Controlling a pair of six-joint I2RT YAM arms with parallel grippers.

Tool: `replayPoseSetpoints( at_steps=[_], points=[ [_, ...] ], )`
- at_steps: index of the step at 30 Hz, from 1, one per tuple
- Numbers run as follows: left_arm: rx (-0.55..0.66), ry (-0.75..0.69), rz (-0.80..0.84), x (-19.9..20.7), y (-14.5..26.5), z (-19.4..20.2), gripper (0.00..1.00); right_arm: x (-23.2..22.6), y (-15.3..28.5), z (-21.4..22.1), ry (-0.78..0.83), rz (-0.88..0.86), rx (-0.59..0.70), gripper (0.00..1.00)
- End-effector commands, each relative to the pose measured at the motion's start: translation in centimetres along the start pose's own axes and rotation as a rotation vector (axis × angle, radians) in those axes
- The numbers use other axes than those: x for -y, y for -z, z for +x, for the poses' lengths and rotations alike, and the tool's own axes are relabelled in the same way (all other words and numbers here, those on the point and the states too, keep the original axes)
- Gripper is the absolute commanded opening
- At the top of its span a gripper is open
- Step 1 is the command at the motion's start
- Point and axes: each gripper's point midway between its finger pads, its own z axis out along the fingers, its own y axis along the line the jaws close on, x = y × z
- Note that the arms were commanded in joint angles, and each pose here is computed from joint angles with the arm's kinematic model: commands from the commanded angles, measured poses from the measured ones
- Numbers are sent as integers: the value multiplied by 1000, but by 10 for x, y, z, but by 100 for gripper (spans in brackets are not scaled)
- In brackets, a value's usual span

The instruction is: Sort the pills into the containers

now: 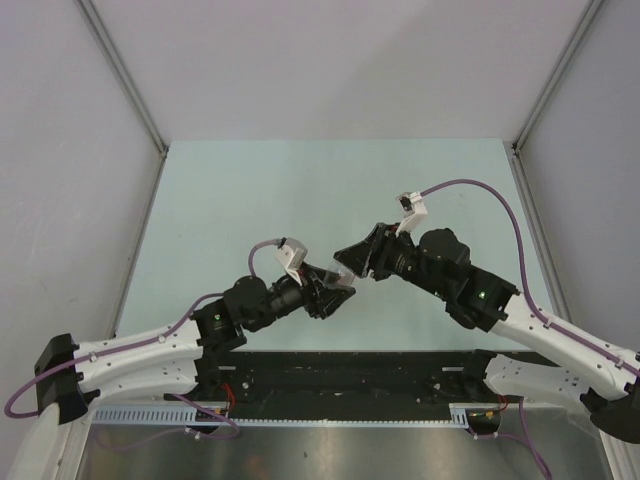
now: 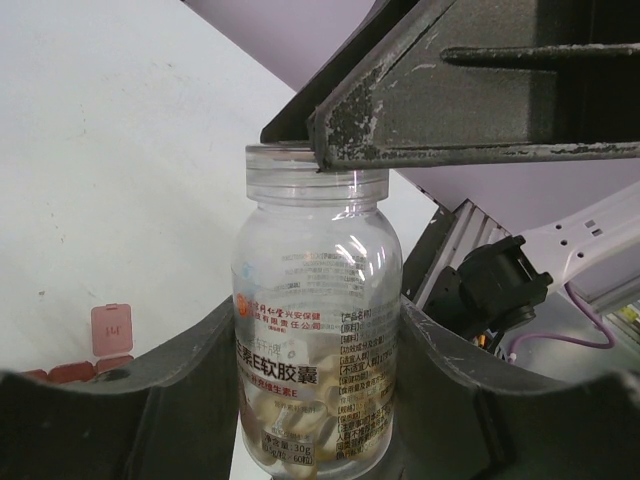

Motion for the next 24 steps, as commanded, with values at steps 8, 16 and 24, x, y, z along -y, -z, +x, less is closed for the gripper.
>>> replayPoseSetpoints(
  at_steps=[8,16,24],
  points=[
    [51,24,35,13,-3,-17,0,-15,-3,-1,-2,-59,6,59],
    [54,26,39,13,-3,-18,0,-15,-2,2,9,-57,-5,52],
    [56,31,52,16,-3,-19,0,-14,1,5,42,-56,-11,20]
  ],
)
